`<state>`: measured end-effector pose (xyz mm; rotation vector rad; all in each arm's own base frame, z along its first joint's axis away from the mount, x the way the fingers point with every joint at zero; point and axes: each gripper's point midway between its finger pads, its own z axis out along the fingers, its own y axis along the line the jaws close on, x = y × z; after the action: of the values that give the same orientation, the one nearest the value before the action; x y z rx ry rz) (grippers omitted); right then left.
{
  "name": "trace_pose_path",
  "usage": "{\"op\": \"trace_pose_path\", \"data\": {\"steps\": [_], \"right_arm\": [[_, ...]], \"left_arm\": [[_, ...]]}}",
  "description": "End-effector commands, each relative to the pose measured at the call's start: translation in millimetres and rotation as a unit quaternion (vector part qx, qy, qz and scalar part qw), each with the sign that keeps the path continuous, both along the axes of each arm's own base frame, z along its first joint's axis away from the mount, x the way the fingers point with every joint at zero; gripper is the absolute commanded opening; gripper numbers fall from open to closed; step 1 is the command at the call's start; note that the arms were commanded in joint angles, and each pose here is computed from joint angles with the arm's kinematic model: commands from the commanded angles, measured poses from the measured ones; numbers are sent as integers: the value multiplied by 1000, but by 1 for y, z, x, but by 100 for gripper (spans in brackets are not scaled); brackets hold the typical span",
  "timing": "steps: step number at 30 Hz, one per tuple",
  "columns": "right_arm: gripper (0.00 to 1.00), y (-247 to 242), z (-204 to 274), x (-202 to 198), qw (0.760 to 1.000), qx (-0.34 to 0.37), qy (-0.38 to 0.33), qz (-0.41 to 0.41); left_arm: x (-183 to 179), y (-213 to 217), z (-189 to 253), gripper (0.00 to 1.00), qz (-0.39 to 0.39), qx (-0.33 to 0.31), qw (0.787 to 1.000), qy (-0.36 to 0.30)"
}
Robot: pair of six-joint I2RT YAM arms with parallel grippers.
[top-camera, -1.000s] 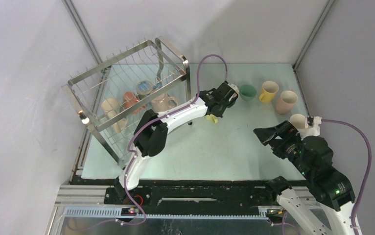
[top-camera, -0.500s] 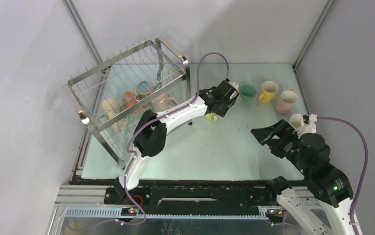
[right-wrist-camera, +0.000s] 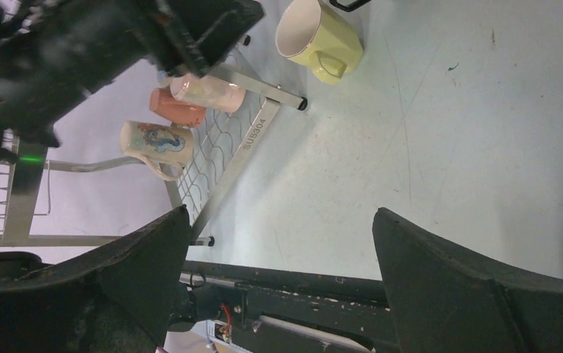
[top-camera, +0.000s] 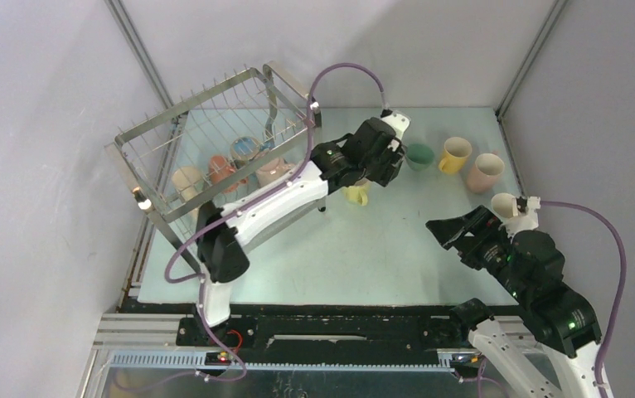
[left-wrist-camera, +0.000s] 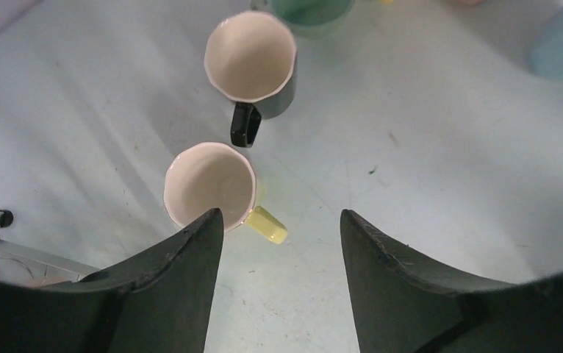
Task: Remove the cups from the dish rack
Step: Place the cup at the center of the board.
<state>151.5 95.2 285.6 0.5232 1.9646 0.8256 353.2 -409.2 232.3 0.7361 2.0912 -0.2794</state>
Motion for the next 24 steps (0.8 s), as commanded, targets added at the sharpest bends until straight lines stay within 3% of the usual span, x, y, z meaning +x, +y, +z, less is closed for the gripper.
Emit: {"op": "trace_pose_path", "data": {"steps": [1,13,24], "right_arm": [[100,-8,17,-5,999,-6,-42,-4],[100,22,3,9,996,-24,-44,72],[100,88,0,33,985,-62,-85,136]], "left_arm": [[-32,6,76,68,-27,-67,997,-37],[-110,68,181,80,-60,-187,978,-75],[-156,148,206,87,-42,-244,964,-98]]}}
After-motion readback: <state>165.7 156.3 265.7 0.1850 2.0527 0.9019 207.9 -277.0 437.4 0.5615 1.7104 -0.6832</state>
